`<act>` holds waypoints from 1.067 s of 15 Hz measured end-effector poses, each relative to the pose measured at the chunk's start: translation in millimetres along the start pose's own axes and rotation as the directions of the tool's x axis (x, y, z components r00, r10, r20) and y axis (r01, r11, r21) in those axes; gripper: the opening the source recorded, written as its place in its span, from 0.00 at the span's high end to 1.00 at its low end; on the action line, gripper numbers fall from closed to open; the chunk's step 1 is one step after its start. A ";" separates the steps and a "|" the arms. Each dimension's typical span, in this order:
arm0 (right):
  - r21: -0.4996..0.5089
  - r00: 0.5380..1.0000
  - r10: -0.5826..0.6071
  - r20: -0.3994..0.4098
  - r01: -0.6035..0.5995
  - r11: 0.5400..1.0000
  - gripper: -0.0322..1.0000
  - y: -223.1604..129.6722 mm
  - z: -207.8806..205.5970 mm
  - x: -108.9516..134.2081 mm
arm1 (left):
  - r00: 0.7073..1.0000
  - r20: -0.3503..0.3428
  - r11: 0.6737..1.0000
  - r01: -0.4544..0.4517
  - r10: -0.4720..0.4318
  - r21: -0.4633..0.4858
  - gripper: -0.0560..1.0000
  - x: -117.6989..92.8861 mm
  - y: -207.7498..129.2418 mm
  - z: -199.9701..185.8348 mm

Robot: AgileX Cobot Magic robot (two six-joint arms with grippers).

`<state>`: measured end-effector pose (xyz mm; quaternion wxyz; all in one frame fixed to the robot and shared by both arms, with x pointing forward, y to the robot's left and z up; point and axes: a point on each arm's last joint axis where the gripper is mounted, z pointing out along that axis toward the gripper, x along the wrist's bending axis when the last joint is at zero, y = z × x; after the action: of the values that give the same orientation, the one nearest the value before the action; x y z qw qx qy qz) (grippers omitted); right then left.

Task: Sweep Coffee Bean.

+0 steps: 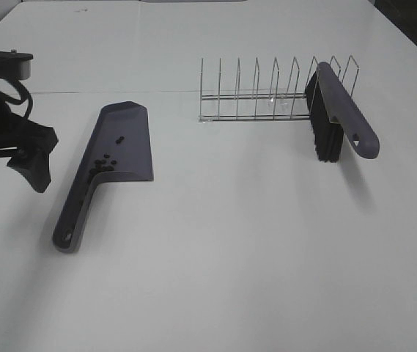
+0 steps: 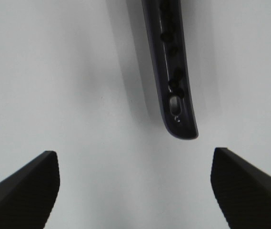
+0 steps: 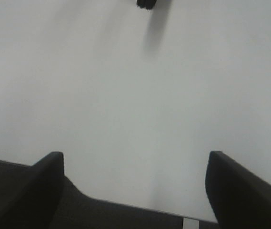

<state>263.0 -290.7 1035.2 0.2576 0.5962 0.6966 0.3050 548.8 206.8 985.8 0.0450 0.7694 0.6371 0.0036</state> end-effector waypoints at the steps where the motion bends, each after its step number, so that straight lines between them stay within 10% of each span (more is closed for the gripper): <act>1: -0.028 1.000 -0.002 0.002 0.002 1.000 0.23 -2.1 -3.2 0.3 | 1.000 0.000 1.000 0.000 0.000 -0.005 0.20 1.1 -12.2 -3.1; 10: -0.111 1.000 -0.007 0.007 0.008 0.994 0.23 -9.3 -12.7 1.4 | 0.999 0.031 0.992 0.015 -0.011 -0.126 0.20 14.2 -166.0 -14.7; 16: -0.112 1.000 -0.007 0.007 0.008 0.994 0.23 -9.4 -12.8 1.4 | 0.995 0.091 0.867 0.021 0.028 -0.498 0.20 15.0 -220.9 -73.4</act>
<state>247.2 -291.8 1037.0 0.2941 0.5790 0.6798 0.3408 330.5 266.9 1041.9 0.2722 0.7322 0.6103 0.1314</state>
